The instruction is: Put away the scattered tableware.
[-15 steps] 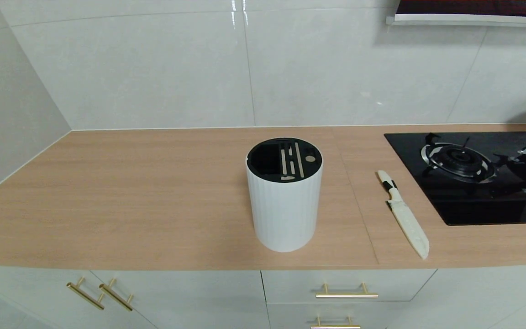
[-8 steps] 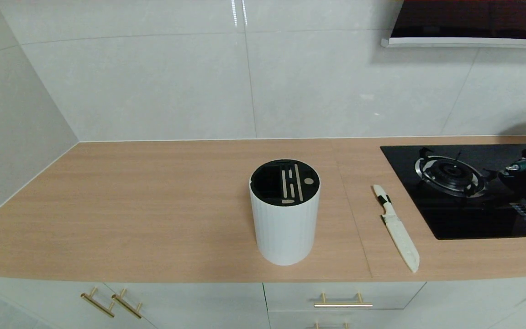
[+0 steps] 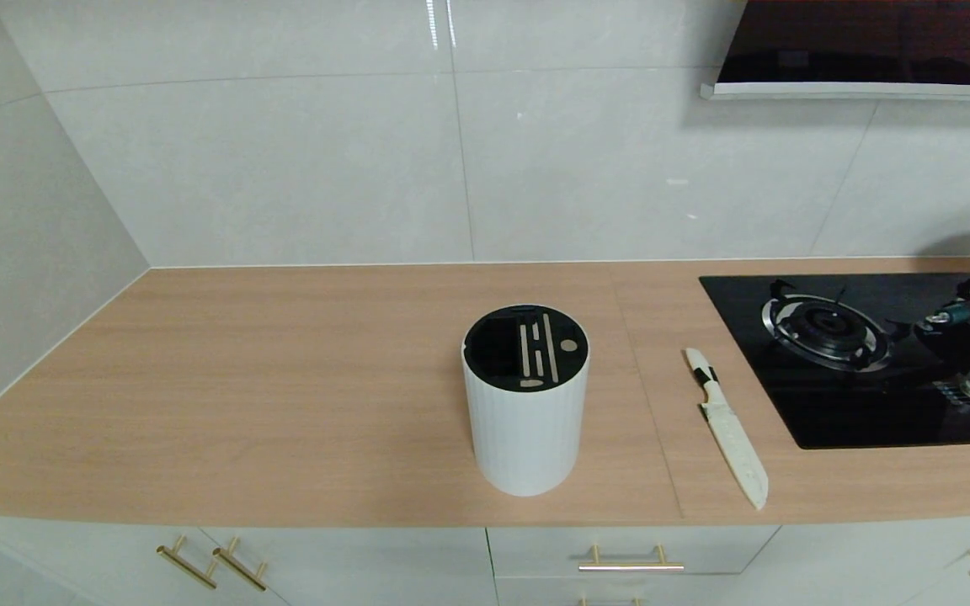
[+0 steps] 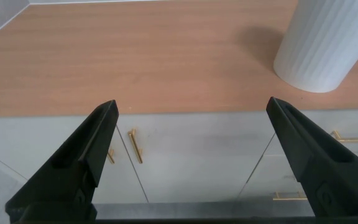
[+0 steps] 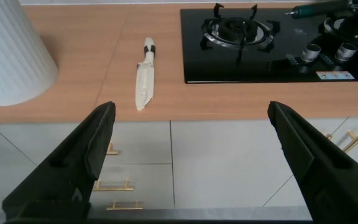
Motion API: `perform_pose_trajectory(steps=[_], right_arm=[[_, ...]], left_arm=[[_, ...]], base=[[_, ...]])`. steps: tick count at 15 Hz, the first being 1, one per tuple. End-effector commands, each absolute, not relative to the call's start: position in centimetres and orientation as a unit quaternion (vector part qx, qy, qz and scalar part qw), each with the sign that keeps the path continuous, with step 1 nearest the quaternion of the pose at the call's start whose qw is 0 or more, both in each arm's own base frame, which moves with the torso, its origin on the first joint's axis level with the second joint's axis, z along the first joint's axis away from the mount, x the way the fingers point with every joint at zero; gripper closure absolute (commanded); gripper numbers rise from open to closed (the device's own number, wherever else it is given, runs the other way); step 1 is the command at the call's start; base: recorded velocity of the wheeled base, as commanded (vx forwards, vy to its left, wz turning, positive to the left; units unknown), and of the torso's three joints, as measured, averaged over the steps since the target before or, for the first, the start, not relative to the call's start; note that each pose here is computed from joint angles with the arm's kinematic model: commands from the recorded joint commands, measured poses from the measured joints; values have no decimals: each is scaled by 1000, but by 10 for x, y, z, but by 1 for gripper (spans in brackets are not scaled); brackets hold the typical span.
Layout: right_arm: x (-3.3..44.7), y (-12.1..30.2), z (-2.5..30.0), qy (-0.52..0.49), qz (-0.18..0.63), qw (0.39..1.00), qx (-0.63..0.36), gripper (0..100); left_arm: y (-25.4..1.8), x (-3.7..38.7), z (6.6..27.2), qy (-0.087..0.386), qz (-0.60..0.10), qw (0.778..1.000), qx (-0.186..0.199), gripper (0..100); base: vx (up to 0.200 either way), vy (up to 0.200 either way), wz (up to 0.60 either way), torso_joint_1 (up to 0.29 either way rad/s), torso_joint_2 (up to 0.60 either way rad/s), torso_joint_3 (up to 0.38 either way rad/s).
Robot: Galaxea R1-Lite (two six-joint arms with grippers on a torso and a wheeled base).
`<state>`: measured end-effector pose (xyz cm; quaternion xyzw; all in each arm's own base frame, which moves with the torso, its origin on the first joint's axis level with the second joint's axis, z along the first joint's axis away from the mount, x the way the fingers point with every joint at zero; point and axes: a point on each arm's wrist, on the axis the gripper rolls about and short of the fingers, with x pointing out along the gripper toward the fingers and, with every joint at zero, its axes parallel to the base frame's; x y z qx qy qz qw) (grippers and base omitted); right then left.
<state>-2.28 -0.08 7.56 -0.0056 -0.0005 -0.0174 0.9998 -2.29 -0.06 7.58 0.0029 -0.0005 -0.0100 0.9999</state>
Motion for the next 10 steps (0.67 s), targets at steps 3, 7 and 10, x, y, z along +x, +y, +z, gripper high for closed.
perform_pose_trajectory(steps=[3, 7, 10], right_arm=[[-23, -1, 76, 0, -16, 1000, -8, 0], [-26, 0, 93, -24, -6, 1000, -13, 0], [-7, 0, 130, 45, 47, 998, -14, 0]], left_arm=[[-1, -23, 75, 0, -10, 1000, 3, 0], [-1, -23, 76, -1, -10, 1000, 3, 0], [-1, -23, 76, -1, -10, 1000, 3, 0]], base=[[0, 0, 0, 0, 0, 0], [0, 0, 0, 0, 0, 0], [0, 0, 0, 0, 0, 0]])
